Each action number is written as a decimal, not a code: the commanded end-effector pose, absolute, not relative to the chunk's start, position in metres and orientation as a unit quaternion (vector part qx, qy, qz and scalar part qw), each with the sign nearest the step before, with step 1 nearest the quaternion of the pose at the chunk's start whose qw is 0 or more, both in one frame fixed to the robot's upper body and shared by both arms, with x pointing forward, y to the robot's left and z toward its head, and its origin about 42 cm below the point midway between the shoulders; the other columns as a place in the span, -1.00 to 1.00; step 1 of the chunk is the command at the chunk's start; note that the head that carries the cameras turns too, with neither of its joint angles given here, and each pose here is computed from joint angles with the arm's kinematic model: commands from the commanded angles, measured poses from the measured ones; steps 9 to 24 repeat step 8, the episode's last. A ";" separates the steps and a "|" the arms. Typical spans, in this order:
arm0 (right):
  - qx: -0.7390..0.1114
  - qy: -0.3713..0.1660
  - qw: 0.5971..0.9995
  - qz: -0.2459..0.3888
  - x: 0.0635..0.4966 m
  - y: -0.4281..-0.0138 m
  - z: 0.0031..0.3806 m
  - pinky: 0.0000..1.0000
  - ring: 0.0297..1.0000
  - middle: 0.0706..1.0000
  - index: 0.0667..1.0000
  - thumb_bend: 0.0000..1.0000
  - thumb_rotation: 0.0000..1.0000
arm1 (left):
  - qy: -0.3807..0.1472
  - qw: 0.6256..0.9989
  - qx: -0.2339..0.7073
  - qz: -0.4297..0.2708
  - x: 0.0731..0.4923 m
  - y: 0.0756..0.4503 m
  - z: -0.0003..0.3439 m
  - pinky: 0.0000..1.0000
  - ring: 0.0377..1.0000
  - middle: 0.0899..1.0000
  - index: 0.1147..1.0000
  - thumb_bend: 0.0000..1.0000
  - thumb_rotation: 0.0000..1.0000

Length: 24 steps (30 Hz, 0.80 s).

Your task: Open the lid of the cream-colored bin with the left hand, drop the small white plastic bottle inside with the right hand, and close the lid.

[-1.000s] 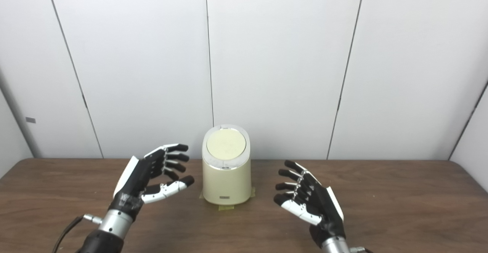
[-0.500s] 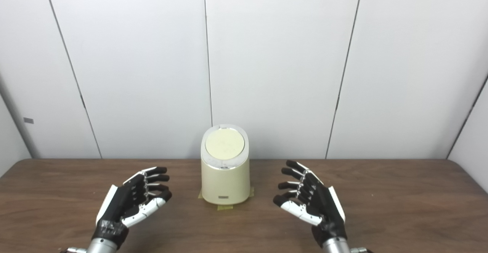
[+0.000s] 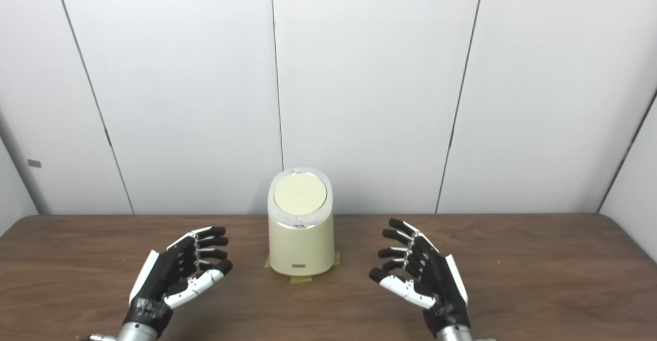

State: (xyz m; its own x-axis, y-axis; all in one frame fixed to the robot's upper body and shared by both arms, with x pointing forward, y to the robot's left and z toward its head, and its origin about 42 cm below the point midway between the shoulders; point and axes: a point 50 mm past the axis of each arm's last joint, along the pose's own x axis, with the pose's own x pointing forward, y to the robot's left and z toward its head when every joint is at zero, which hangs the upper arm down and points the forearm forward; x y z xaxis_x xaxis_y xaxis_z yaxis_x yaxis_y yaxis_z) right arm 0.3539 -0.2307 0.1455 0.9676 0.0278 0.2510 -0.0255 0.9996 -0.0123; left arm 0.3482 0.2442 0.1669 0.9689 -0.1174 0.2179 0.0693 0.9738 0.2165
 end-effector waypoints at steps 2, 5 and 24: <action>-0.015 -0.175 0.984 0.014 0.355 -0.233 0.167 0.01 0.21 0.47 0.54 0.68 -0.44 | -0.159 0.981 0.093 -0.056 0.354 0.236 0.181 0.15 0.33 0.41 0.49 0.43 -0.46; -0.021 -0.171 0.985 0.011 0.354 -0.235 0.165 0.02 0.23 0.49 0.55 0.68 -0.40 | -0.158 0.981 0.095 -0.058 0.354 0.232 0.178 0.18 0.32 0.39 0.48 0.45 -0.47; -0.018 -0.171 0.985 0.010 0.354 -0.236 0.164 0.03 0.24 0.50 0.56 0.70 -0.40 | -0.160 0.981 0.094 -0.057 0.354 0.231 0.177 0.18 0.34 0.41 0.50 0.45 -0.48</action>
